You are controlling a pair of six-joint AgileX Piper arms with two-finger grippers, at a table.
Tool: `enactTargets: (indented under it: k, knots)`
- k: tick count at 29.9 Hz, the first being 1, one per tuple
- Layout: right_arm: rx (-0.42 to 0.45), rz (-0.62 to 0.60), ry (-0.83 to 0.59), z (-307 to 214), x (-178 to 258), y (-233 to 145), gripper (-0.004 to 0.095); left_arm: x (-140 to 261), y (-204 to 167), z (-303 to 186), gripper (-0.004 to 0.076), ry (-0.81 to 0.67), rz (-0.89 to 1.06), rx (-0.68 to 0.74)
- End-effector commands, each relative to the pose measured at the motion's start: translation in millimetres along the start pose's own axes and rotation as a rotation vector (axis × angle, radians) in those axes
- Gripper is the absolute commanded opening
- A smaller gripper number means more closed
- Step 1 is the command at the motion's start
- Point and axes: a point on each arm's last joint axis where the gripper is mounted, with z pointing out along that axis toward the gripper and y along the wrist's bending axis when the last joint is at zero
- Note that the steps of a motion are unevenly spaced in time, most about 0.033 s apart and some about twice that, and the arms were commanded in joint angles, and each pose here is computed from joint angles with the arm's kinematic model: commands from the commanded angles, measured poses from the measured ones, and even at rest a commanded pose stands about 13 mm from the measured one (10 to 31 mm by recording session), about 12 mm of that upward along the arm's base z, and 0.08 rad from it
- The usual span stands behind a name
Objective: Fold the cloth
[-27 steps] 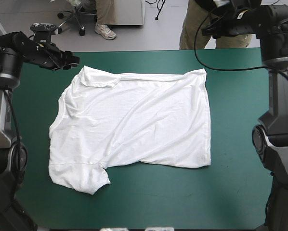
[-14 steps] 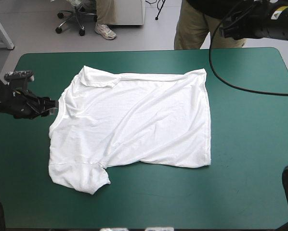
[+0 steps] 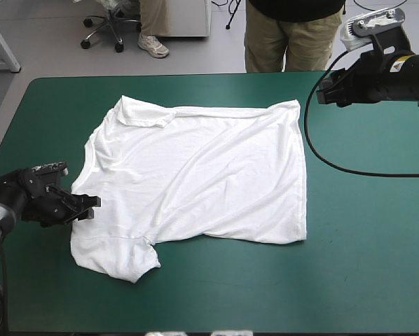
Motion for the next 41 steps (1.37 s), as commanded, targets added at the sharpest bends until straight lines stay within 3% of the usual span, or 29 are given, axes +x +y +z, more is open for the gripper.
enactTargets:
  k: [1, 6, 9, 11, 18, 27, 35, 41]
  knots:
    - [-0.009, -0.016, -0.058, -19.9, -3.3, 5.9, 0.0512, -7.0, 0.0, 4.6, 0.0456, -0.053, -0.035, 0.009]
    - [-0.009, -0.018, -0.058, -19.9, -3.3, 5.9, 0.0513, -8.0, -4.6, 20.6, 0.0381, 0.004, -0.048, 0.050]
    - [-0.009, -0.018, -0.058, -19.9, -3.3, 5.9, 0.0513, -6.9, -16.3, 24.2, 0.0185, 0.025, 0.011, 0.075]
    - [-0.009, -0.018, -0.058, -19.9, -3.3, 5.9, 0.0513, -7.5, -23.8, 25.1, 0.0000, 0.016, 0.064, 0.081]
    - [-0.009, -0.019, -0.058, -19.9, -3.3, 5.9, 0.0509, -20.2, -5.1, 17.0, -0.0009, -0.058, 0.018, 0.013]
    - [-0.014, -0.023, -0.063, -19.9, -3.8, 6.4, 0.0509, -47.5, 51.6, -20.7, -0.0009, -0.156, -0.011, -0.228]
    - [-0.050, -0.024, -0.104, -20.3, -7.4, 9.7, 0.0509, -114.2, 99.6, -35.7, -0.0009, -0.262, 0.021, -0.439]
    - [-0.043, -0.027, -0.117, -20.4, -8.6, 9.1, 0.0509, -169.9, 159.8, -38.8, -0.0009, -0.279, -0.035, -0.556]
